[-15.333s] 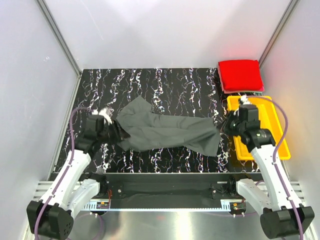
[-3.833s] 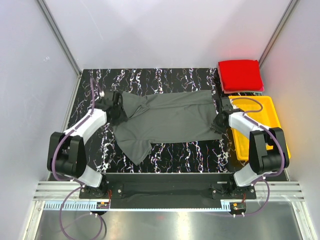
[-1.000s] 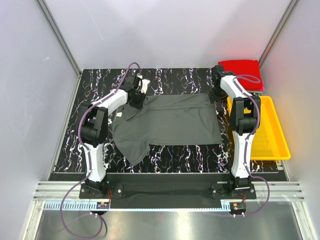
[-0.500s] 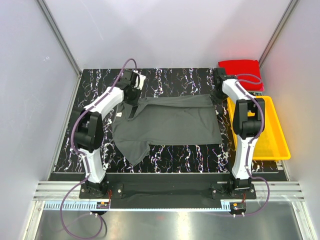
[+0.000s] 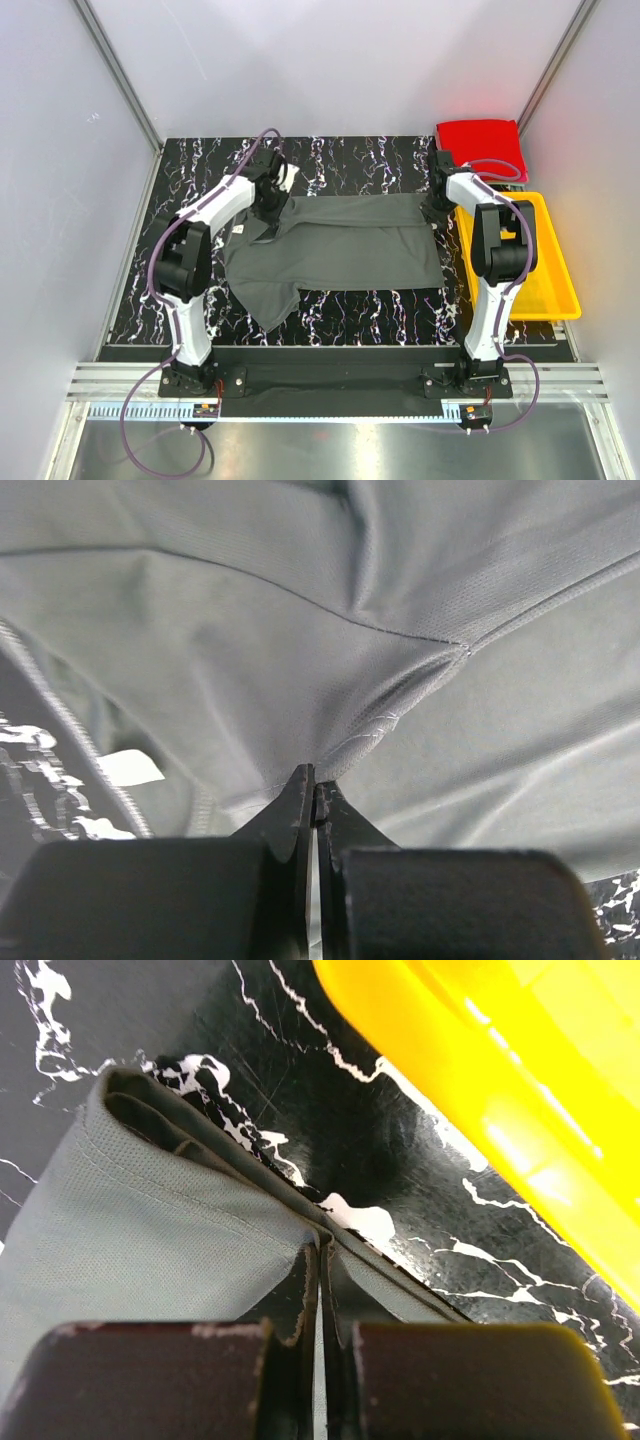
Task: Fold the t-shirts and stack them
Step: Fold the tshirt
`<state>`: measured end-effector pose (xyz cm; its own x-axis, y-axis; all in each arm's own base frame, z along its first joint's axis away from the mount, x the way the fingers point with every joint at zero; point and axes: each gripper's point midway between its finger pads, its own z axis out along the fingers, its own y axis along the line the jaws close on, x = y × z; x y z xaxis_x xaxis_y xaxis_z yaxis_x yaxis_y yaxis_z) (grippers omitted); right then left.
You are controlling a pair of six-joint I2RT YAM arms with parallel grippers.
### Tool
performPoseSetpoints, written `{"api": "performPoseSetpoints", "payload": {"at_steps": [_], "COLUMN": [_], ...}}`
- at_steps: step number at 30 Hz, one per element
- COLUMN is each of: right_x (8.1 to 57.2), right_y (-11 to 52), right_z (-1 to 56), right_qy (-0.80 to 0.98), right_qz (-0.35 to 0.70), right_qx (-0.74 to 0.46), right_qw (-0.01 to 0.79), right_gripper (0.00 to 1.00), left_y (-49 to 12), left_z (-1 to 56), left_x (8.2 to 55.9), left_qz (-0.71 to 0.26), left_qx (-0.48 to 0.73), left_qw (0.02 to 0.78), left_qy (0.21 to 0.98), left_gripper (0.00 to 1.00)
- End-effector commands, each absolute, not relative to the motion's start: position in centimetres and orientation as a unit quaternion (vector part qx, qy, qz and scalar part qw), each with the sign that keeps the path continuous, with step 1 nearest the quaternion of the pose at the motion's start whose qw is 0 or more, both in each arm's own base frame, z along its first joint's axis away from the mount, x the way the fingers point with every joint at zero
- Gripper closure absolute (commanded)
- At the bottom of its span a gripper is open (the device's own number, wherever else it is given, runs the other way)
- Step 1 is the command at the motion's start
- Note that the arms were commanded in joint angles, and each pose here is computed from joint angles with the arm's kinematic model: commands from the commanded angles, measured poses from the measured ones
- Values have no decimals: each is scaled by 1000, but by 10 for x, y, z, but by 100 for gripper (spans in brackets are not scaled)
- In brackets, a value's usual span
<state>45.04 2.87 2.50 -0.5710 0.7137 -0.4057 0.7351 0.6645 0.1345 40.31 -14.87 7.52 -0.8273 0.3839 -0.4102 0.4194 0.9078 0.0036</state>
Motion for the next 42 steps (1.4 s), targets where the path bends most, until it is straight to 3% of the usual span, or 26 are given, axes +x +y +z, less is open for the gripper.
{"api": "performPoseSetpoints", "payload": {"at_steps": [1, 3, 6, 10, 15, 20, 25, 30, 32, 33, 35, 38, 42], "right_x": [463, 463, 465, 465, 459, 455, 445, 444, 444, 447, 448, 451, 456], "right_y": [27, 25, 23, 28, 29, 21, 16, 18, 20, 21, 25, 31, 48], "right_z": [45, 49, 60, 64, 60, 57, 46, 48, 54, 63, 70, 82, 96], "right_qy": [880, 879, 876, 879, 882, 880, 880, 880, 880, 877, 877, 880, 890], "right_qz": [-6, -10, -7, 5, 4, -17, -33, -29, -24, -16, -3, 14, 57], "right_qx": [401, 401, 399, 391, 391, 396, 399, 402, 402, 404, 403, 397, 369], "right_qw": [254, 259, 272, 272, 262, 262, 257, 253, 252, 259, 260, 260, 264], "right_gripper": [100, 100, 100, 100, 100, 100, 100, 97, 92, 85, 80, 78, 78], "left_y": [-155, -156, -154, -151, -130, -104, -75, -50, -54, -58, -80, -93, -78], "left_z": [62, 61, 74, 96, 100, 67, 37, 42, 59, 67, 90, 109, 108], "left_x": [391, 389, 395, 419, 460, 486, 480, 474, 476, 480, 480, 475, 457], "left_qz": [-62, -63, -64, -101, -90, -56, -1, 35, 7, -12, -82, -124, -89], "left_qx": [209, 202, 177, 120, 61, 8, -58, -120, -132, -131, -99, -69, -76], "left_qw": [165, 162, 181, 217, 248, 220, 182, 189, 206, 220, 236, 254, 249], "left_qy": [962, 964, 965, 964, 963, 974, 982, 974, 970, 967, 963, 957, 961], "left_gripper": [93, 84, 56, 46, 46, 46, 47, 49, 50, 49, 43, 36, 37]}}
